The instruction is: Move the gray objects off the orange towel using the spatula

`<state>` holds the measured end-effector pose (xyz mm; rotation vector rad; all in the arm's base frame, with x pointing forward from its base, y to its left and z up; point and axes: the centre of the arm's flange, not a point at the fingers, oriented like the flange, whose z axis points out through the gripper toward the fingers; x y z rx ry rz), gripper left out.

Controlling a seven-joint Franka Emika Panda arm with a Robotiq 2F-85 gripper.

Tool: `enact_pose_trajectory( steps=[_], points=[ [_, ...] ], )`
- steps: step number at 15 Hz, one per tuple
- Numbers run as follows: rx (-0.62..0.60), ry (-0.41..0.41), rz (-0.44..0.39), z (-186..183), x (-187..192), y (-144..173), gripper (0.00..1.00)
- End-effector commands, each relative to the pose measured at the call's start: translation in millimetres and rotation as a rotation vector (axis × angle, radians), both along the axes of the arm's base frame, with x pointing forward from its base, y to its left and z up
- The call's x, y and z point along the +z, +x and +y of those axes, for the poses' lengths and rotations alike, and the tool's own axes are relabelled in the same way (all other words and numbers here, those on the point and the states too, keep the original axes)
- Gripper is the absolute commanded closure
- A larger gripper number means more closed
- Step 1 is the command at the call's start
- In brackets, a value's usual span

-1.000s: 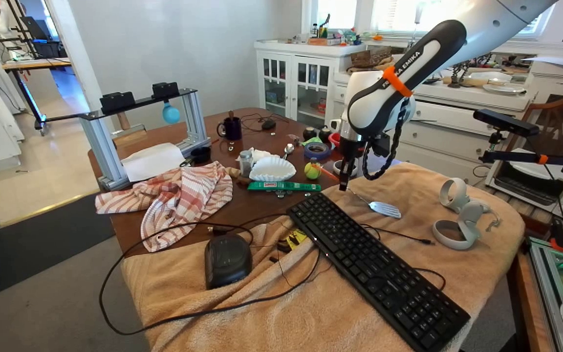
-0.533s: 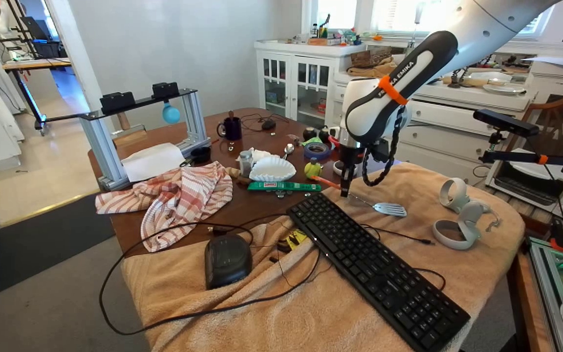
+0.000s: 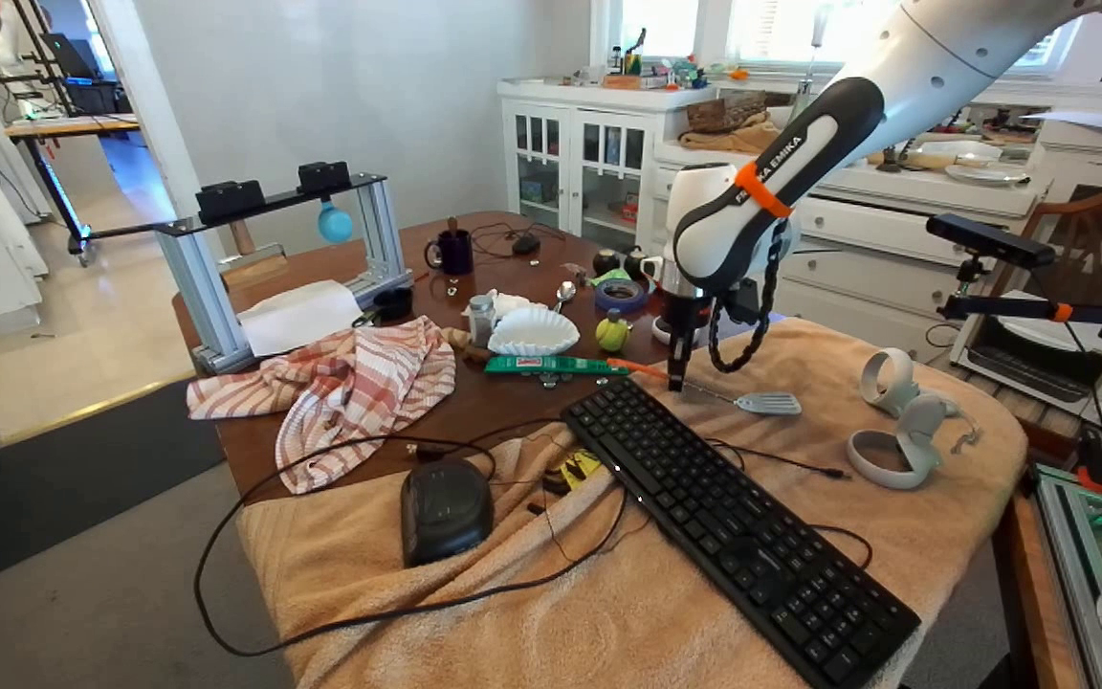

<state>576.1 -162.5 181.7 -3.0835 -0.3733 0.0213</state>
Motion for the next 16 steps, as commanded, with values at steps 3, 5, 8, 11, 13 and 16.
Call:
enact_pose_trajectory(
  steps=[3, 5, 8, 11, 13, 16],
  points=[
    [0.044, -0.032, 0.016, 2.5, -3.9, 5.1, 0.63],
    [0.061, -0.073, -0.007, 4.5, 7.6, 4.8, 0.56],
    [0.076, -0.145, 0.009, 9.5, 40.8, -0.7, 0.34],
    [0.099, -0.125, 0.001, 25.4, 84.9, -14.3, 0.10],
    [0.103, -0.088, 0.014, 39.1, 116.4, -24.9, 0.00],
    [0.087, -0.085, 0.041, 56.1, 161.6, -43.7, 0.00]
  ],
)
